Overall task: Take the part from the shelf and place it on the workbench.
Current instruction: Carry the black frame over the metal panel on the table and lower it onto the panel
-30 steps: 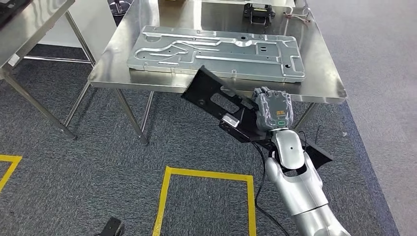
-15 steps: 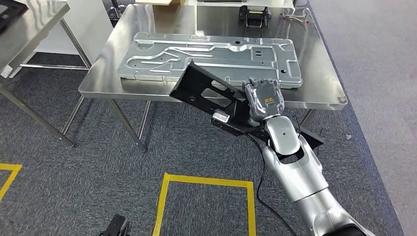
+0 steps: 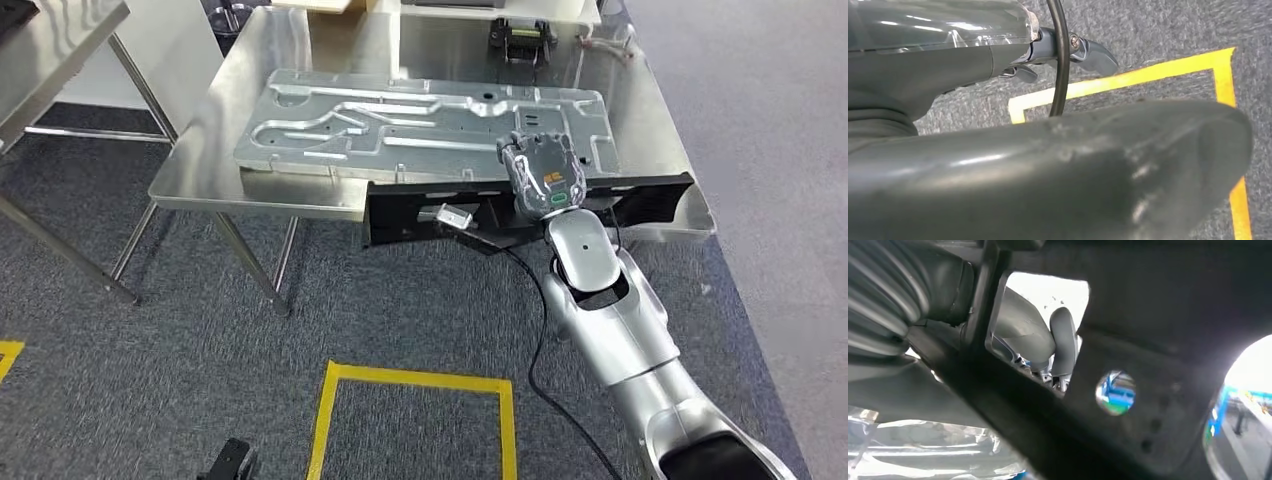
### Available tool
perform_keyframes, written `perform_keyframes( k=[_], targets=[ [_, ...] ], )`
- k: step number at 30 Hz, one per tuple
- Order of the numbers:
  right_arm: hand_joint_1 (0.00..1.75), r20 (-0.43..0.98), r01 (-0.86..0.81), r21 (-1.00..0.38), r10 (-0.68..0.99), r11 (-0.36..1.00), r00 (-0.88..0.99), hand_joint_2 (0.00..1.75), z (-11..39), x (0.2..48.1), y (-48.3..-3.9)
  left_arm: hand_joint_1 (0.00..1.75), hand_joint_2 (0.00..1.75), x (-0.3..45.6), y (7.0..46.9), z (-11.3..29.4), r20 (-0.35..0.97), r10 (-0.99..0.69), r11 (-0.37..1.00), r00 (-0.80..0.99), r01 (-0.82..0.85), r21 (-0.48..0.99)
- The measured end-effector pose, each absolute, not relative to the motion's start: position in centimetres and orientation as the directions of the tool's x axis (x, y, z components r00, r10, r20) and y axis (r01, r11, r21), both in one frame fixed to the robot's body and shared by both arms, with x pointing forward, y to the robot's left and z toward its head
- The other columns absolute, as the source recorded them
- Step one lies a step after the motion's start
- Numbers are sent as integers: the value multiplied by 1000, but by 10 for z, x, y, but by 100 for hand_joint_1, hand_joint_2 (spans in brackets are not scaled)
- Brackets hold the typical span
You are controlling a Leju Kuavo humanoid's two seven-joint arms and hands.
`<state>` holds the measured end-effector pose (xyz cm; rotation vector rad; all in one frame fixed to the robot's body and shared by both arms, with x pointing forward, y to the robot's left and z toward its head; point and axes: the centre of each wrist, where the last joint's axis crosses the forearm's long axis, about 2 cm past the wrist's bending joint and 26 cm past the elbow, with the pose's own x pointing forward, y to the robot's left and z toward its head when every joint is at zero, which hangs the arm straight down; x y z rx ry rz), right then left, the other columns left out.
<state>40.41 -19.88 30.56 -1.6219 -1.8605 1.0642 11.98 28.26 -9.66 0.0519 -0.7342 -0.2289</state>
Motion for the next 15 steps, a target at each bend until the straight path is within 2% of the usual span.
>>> perform_keyframes(
  k=[15],
  targets=[
    [175,-277,631,-768,944,-108,-176,175,316,417,-207,0,0,122,282,-96,664,-221,975,714,187,123]
  ],
)
